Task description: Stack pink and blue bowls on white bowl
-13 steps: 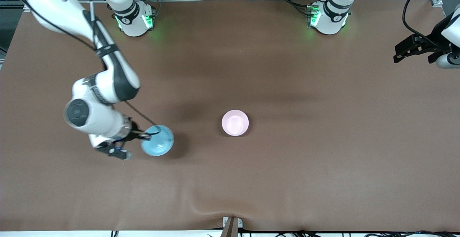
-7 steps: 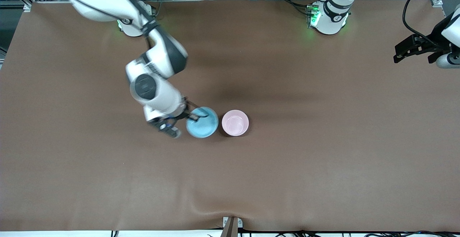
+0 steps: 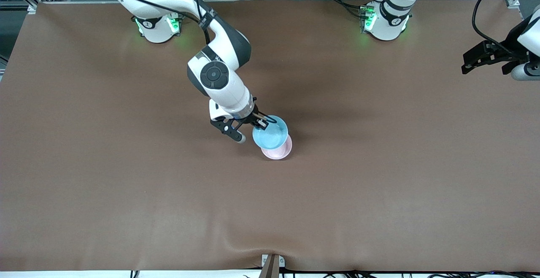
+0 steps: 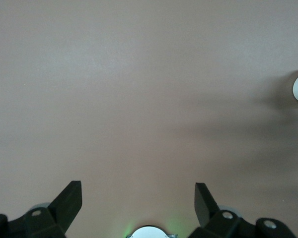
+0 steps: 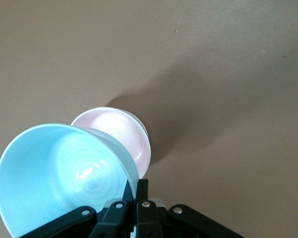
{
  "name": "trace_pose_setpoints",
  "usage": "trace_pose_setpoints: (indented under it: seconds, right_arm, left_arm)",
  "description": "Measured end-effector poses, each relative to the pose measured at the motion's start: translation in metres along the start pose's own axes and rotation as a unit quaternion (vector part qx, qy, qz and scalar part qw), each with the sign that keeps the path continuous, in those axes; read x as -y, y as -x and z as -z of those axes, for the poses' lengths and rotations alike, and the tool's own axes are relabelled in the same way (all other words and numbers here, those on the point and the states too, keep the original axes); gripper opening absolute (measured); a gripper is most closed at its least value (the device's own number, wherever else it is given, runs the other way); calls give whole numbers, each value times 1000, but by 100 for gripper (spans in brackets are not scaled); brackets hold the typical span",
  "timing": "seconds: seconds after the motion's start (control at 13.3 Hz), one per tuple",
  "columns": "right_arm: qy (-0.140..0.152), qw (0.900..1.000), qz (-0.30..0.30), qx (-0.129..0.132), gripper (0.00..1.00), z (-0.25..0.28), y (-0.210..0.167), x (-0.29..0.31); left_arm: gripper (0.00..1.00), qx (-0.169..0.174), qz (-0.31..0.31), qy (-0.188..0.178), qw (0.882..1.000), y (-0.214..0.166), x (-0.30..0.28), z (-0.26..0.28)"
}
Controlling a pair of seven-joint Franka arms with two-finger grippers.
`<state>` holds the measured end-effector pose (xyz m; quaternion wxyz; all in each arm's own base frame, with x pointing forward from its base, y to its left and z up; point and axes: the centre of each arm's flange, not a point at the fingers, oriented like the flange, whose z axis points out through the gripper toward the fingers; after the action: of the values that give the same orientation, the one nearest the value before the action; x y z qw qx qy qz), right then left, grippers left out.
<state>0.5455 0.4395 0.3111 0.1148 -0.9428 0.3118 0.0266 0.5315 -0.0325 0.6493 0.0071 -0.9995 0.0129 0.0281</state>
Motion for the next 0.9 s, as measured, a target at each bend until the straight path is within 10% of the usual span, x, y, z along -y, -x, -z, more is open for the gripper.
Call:
trace_pose_setpoints:
  seconds: [0.9]
  right_arm:
    - [-7, 1000, 5, 4, 10, -55, 5, -3]
  left_arm:
    - [100, 1, 0, 0, 1000, -1, 0, -1]
